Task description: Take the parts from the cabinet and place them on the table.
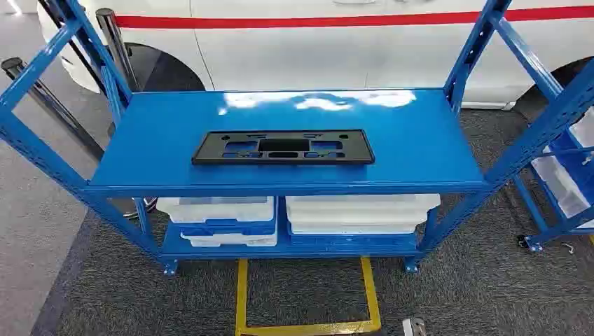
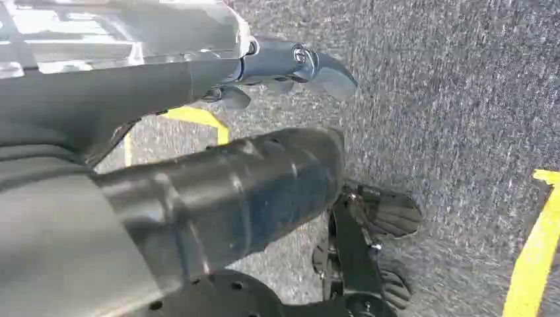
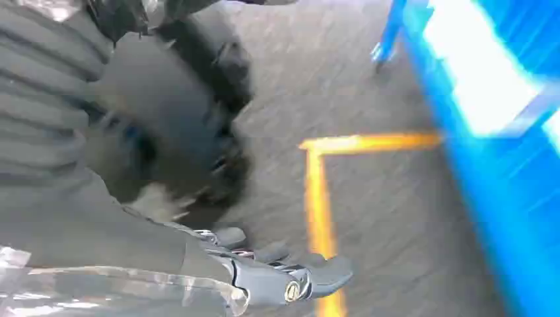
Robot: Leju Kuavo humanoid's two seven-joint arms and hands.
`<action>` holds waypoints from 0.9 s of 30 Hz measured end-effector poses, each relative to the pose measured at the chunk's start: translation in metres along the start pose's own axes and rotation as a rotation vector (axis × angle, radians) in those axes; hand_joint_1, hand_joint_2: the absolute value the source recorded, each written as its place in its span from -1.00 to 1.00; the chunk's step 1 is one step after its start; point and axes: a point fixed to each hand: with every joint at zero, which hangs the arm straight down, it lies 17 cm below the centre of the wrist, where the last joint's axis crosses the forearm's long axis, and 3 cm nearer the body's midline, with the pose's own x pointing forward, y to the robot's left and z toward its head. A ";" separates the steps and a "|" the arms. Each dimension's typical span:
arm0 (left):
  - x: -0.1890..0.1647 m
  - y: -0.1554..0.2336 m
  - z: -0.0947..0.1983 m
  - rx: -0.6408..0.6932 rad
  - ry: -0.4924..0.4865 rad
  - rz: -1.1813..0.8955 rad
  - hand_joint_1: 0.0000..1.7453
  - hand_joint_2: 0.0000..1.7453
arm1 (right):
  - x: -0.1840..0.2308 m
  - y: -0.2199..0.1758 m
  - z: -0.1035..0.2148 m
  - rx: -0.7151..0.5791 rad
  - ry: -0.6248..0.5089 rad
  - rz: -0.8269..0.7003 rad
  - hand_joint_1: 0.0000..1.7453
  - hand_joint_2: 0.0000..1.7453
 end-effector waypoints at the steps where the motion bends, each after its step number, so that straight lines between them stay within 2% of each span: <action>1: 0.000 0.000 0.000 0.001 0.000 0.006 -1.00 -1.00 | 0.008 0.011 -0.001 0.036 -0.026 0.001 -1.00 1.00; 7: 0.002 -0.002 0.000 0.006 -0.003 0.023 -1.00 -1.00 | 0.055 0.093 0.000 0.280 -0.179 0.000 -1.00 1.00; 12: 0.002 -0.012 0.000 -0.001 0.004 0.051 -1.00 -1.00 | 0.089 0.171 0.020 0.509 -0.292 0.007 -1.00 1.00; 17: -0.003 -0.028 0.003 -0.018 0.021 0.085 -1.00 -1.00 | 0.105 0.226 0.046 0.681 -0.360 0.062 -1.00 1.00; 18: -0.004 -0.030 0.003 -0.019 0.025 0.091 -1.00 -1.00 | 0.108 0.237 0.053 0.717 -0.373 0.075 -1.00 -1.00; 21: -0.009 -0.040 0.005 -0.030 0.039 0.106 -1.00 -1.00 | 0.114 0.265 0.069 0.795 -0.409 0.120 -1.00 -1.00; 27: -0.009 -0.048 0.006 -0.027 0.047 0.133 -1.00 -1.00 | 0.122 0.295 0.085 0.831 -0.430 0.164 -1.00 -1.00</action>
